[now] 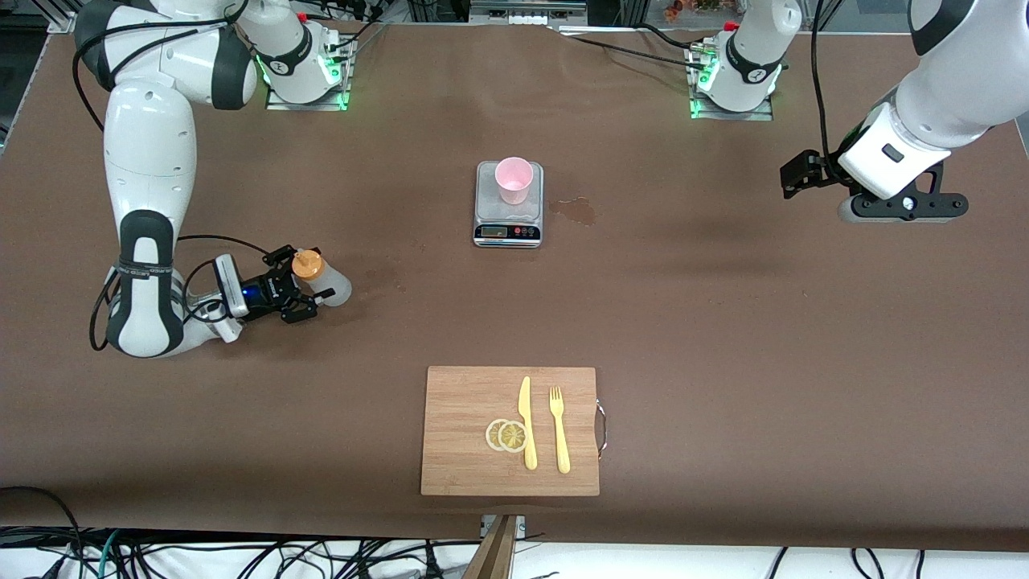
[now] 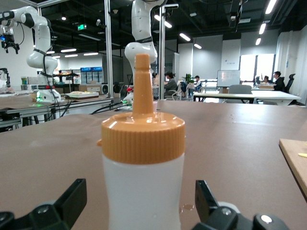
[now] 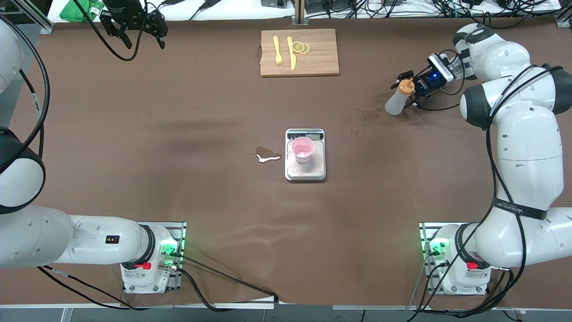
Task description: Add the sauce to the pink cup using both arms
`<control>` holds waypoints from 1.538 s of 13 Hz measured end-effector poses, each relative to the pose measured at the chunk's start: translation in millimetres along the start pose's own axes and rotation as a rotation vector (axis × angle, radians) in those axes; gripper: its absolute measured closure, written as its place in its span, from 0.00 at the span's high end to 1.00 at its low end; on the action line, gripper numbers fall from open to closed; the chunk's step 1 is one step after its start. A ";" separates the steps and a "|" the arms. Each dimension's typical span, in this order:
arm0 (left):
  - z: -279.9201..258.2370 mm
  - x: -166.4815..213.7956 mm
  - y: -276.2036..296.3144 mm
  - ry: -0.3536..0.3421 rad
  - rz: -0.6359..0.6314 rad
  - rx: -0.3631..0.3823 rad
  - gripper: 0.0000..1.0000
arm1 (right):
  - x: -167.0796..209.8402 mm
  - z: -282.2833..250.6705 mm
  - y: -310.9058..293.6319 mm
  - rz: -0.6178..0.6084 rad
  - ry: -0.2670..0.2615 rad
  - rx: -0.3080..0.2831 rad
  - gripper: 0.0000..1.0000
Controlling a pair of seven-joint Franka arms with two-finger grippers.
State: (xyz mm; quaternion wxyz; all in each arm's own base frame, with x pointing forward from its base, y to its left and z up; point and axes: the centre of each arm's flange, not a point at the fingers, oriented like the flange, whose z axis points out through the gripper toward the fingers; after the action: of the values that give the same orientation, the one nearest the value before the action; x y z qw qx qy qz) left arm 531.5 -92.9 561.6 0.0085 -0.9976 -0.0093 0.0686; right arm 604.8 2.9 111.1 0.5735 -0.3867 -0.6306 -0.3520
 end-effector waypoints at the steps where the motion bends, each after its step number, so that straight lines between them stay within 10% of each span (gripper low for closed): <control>1: -0.1 0.0 0.0 0.000 0.000 0.000 1.00 | 5.6 -10.1 -1.1 0.004 -0.032 0.012 1.00; 8: -0.3 0.0 -0.1 0.000 0.000 0.000 1.00 | 123.5 -77.2 -2.8 0.089 -0.385 0.066 1.00; 20: -0.3 0.1 0.3 -0.001 0.001 0.000 1.00 | 380.3 -43.7 -37.7 0.961 -1.019 -0.443 1.00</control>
State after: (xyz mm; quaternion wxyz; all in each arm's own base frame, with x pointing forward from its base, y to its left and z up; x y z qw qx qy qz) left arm 531.6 -93.2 561.8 0.0086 -0.9975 -0.0090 0.0689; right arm 574.5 -21.0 493.8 0.2086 -0.8432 -0.4937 0.0424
